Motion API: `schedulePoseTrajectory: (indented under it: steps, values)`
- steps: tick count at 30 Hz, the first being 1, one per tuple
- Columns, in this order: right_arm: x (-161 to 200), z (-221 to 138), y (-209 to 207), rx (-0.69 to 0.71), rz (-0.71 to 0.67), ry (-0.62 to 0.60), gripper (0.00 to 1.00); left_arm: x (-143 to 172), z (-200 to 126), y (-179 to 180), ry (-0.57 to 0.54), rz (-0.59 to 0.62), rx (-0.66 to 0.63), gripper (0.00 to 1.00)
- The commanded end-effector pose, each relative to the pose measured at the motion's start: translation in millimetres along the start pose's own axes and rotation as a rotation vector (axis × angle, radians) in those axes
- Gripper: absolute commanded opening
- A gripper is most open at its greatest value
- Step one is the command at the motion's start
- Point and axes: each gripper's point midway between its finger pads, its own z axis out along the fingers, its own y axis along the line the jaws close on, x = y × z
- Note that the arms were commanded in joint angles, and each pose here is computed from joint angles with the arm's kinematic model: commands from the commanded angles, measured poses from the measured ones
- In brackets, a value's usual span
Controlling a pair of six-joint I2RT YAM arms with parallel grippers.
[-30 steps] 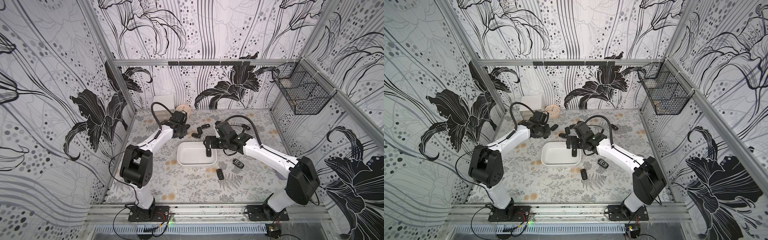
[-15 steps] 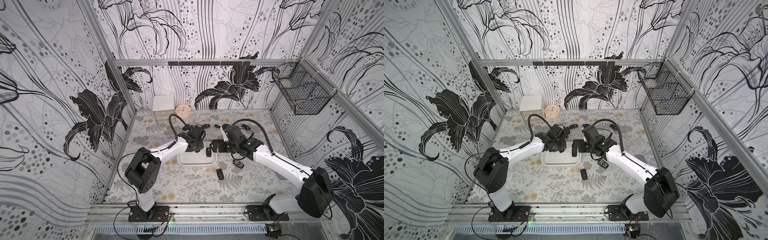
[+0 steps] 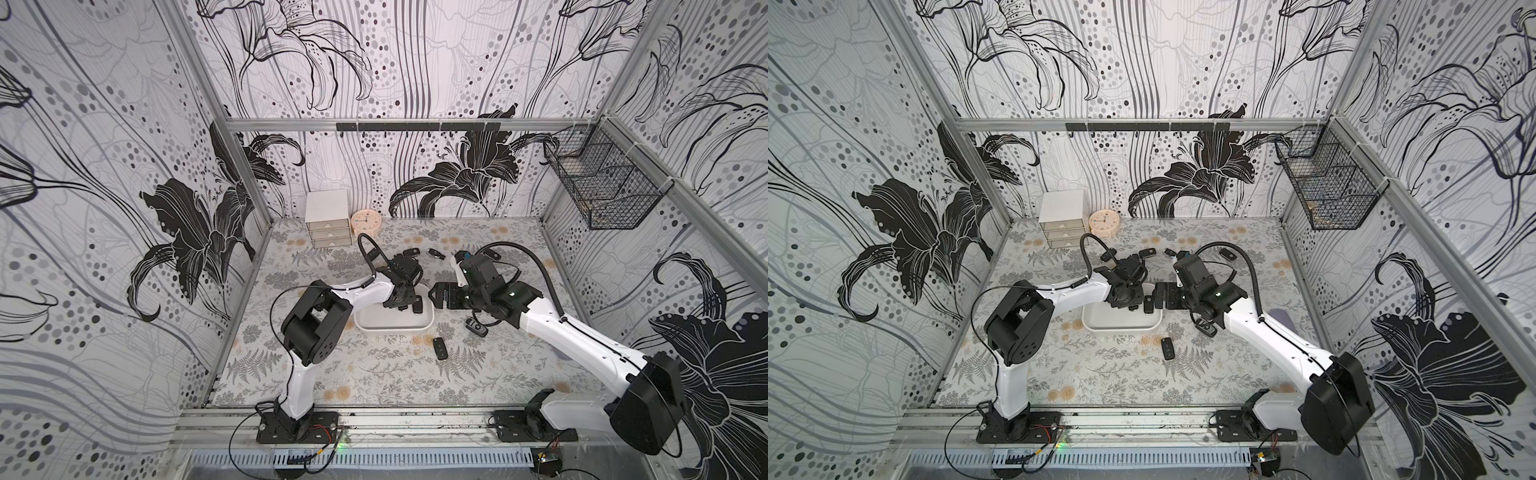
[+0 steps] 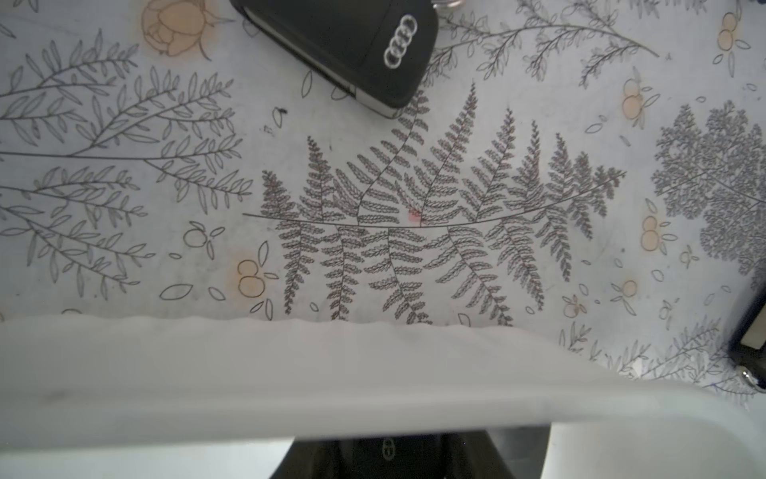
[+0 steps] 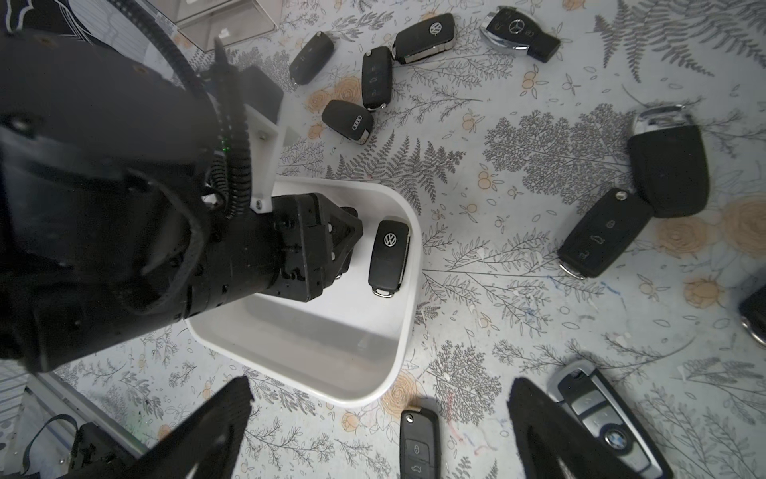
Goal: Place the car key into the storage box
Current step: Place the car key in the storage box.
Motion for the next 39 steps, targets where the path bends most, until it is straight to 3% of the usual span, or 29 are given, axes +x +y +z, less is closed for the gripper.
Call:
schedulePoseTrajectory:
  steps: [1,8,28,39]
  values:
    - [7.5,-4.7,-11.8,0.041,-0.008,0.009,1.00,-8.5,-0.6,-18.3,-0.027,0.017,0.048,0.21]
    - [8.2,-4.1,-14.2,0.049,-0.001,0.011,1.00,-5.8,2.8,-21.9,-0.019,0.031,0.051,0.22]
    - [9.7,-0.7,-18.3,0.056,0.019,0.009,1.00,-3.2,-2.6,-22.0,-0.008,0.030,0.060,0.44]
    - [8.8,0.4,-20.1,0.057,0.024,0.005,1.00,-6.3,-10.9,-20.3,-0.019,0.025,0.055,0.44]
